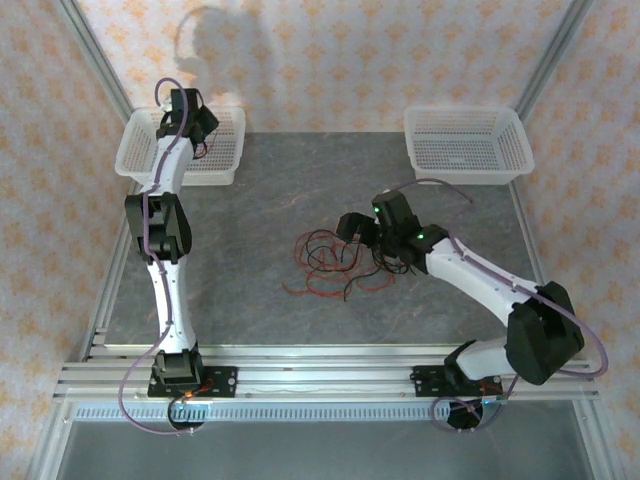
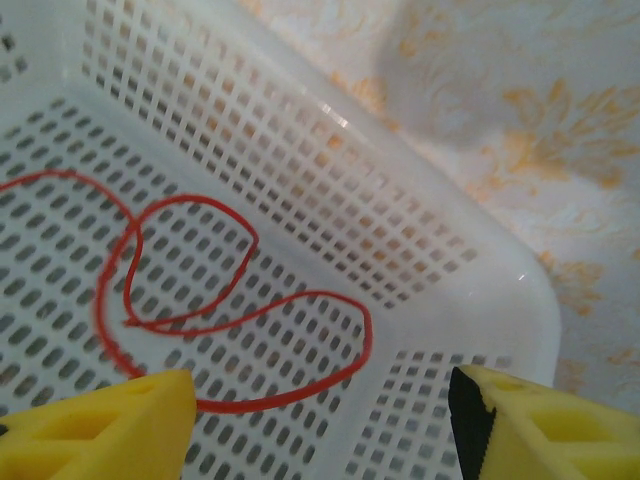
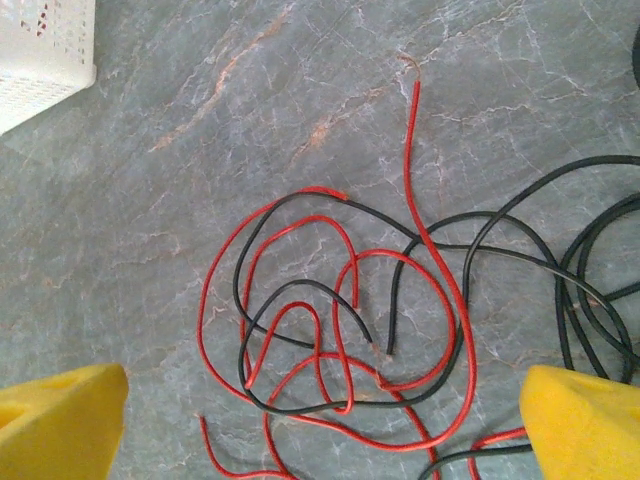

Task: Untangle the cables

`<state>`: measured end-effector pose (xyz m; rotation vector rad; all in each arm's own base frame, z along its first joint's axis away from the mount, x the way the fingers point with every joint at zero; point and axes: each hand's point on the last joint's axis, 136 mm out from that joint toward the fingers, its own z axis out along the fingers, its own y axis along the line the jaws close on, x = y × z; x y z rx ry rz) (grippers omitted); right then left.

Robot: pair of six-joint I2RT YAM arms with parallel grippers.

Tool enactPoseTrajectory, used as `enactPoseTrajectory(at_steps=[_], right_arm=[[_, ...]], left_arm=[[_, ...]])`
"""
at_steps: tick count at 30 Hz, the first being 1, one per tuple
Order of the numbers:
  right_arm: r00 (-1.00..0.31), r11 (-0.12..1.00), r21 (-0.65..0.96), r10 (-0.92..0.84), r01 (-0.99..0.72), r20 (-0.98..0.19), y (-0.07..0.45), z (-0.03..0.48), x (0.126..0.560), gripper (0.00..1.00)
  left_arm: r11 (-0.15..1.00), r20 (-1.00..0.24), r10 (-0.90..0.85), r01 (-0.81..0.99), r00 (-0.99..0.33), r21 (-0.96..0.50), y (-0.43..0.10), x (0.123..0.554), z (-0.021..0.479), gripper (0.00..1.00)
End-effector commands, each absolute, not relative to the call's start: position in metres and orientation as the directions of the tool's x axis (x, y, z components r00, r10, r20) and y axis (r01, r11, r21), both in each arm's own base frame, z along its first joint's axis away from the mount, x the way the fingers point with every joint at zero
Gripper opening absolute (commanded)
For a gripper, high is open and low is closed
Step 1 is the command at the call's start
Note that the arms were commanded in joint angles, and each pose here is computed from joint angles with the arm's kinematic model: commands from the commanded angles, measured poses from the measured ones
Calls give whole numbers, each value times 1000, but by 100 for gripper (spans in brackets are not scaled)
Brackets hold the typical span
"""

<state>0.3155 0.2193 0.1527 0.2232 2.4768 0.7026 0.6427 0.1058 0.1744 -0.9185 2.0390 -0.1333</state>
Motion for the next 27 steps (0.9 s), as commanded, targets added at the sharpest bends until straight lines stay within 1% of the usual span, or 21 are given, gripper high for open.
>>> enactPoseTrajectory(at_steps=[1,5,10,14,17,19,21,27], right_arm=[[-829,873,487,285,17,-482,204,154,307,100],[-819,873,487,297,24,-492,197,159,300,100],[-820,869,493,315,46,-479,191,154,296,100],[-839,873,487,294,41,-458,195,146,295,98],[-852,884,467,275,40,-446,196,137,297,94],[-864,890,455,259,39,-432,199,128,299,90],[-877,898,439,242,40,-414,202,117,301,85],[-909,923,381,207,58,-362,206,80,308,73]], left_arm=[[670,-608,-715,-584,-345,-458,108,625,194,69],[641,-555,-758,-549,-343,-536,97,622,210,69],[643,-560,-763,-468,-322,-606,81,612,250,70],[683,-607,-729,-404,-317,-609,68,592,290,81],[724,-652,-687,-365,-320,-585,60,572,317,88],[746,-683,-663,-338,-305,-573,54,555,337,91],[757,-700,-651,-320,-294,-570,50,539,344,96],[765,-711,-643,-273,-286,-583,36,498,347,98]])
